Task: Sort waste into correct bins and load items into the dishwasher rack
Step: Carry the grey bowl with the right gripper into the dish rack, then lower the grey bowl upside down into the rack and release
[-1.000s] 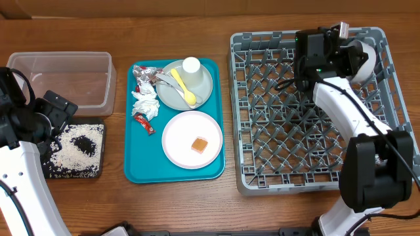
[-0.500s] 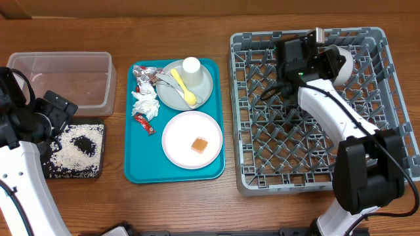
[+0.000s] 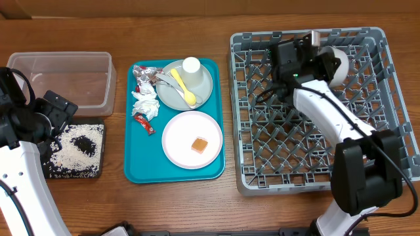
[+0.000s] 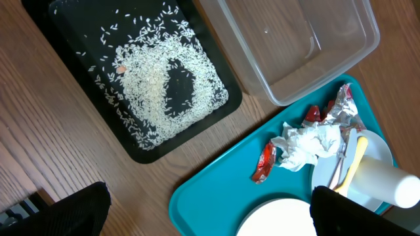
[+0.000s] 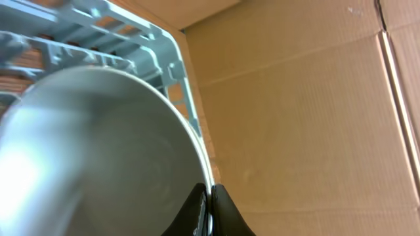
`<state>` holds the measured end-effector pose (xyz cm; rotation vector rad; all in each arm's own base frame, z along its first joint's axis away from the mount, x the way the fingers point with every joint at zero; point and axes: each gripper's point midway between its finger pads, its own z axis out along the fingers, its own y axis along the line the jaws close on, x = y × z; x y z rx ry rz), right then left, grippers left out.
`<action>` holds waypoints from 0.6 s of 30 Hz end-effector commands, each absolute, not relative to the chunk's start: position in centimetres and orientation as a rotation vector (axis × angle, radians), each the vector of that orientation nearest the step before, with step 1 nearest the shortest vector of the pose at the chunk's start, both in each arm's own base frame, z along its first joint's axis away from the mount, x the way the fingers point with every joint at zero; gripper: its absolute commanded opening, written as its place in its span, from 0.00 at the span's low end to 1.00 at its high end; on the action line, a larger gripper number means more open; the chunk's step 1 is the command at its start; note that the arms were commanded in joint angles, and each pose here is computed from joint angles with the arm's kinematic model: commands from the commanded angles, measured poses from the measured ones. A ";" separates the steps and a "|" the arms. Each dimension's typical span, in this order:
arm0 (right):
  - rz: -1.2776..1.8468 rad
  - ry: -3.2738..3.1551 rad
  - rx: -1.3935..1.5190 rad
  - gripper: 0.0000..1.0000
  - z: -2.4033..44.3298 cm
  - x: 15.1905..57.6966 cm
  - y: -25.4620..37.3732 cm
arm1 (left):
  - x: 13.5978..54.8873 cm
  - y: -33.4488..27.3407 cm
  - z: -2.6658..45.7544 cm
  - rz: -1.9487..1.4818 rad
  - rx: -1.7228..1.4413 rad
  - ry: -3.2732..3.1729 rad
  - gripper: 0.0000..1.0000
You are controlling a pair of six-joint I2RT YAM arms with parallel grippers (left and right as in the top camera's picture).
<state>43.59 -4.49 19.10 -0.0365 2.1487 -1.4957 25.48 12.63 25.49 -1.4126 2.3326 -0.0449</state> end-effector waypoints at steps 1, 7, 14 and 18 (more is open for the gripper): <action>-1.378 2.180 -0.101 0.04 17.9 44.3 -2.0 | 25.6 12.7 25.8 -0.054 -1.426 2.313 1.00; -1.294 2.240 -0.169 0.05 16.4 43.8 0.0 | 25.6 12.7 25.8 -0.054 -1.426 2.313 1.00; -1.240 2.267 -0.164 0.08 15.7 43.4 0.9 | 25.6 12.7 25.8 -0.054 -1.426 2.313 1.00; -1.141 2.271 -0.182 0.25 15.2 43.5 3.4 | 25.6 12.7 25.8 -0.054 -1.426 2.314 1.00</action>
